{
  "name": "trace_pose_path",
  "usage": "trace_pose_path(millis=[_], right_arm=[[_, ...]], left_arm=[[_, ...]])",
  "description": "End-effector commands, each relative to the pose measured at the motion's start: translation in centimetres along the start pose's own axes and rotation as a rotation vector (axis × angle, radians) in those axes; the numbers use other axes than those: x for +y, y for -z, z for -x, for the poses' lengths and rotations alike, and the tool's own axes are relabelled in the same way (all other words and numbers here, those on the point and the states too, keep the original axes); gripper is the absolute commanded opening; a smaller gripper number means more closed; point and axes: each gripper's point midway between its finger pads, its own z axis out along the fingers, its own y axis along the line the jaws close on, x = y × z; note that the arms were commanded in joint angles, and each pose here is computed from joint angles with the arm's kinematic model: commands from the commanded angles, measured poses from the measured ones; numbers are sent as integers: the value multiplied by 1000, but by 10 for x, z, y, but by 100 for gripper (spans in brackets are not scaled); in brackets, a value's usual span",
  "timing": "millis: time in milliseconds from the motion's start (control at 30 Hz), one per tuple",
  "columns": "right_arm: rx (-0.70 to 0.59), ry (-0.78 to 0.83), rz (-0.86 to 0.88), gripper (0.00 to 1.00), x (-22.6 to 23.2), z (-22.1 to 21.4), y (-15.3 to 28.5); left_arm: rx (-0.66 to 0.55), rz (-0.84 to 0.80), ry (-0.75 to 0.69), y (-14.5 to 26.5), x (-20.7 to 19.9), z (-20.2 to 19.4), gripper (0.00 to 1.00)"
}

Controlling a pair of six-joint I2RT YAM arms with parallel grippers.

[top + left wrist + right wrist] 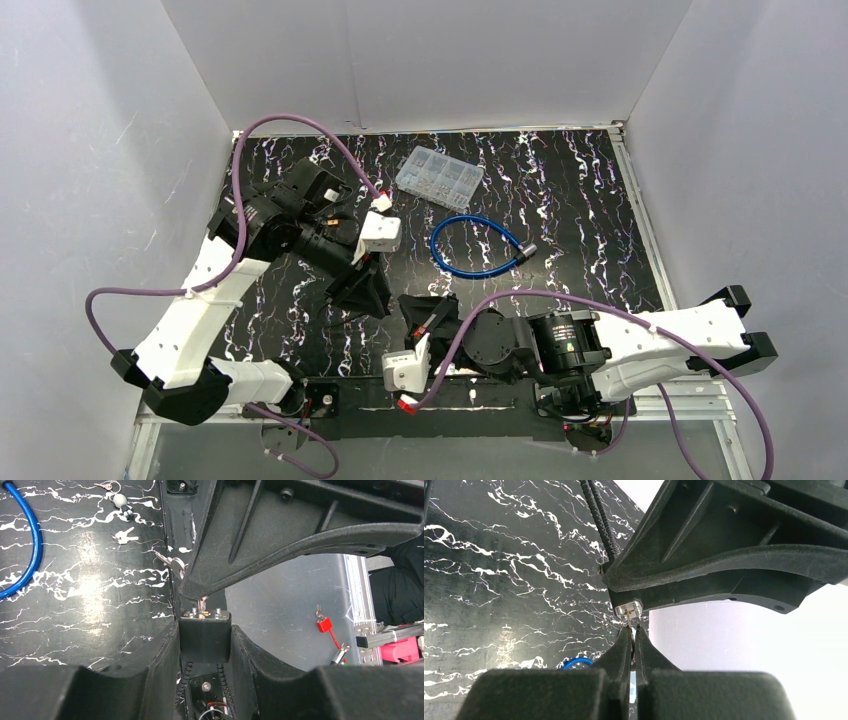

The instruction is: Unlock with the key

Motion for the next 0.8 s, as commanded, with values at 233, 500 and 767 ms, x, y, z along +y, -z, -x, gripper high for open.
trace_pose_path(millis=[233, 500, 767], right_arm=[[-9, 62, -40, 1, -14, 10, -2], [-7, 36, -20, 1, -9, 11, -2], [-44, 30, 24, 1, -2, 21, -5]], left_arm=[[-55, 67, 72, 2, 10, 17, 0], [-65, 135, 130, 0, 28, 24, 0], [-68, 156, 133, -1, 34, 25, 0]])
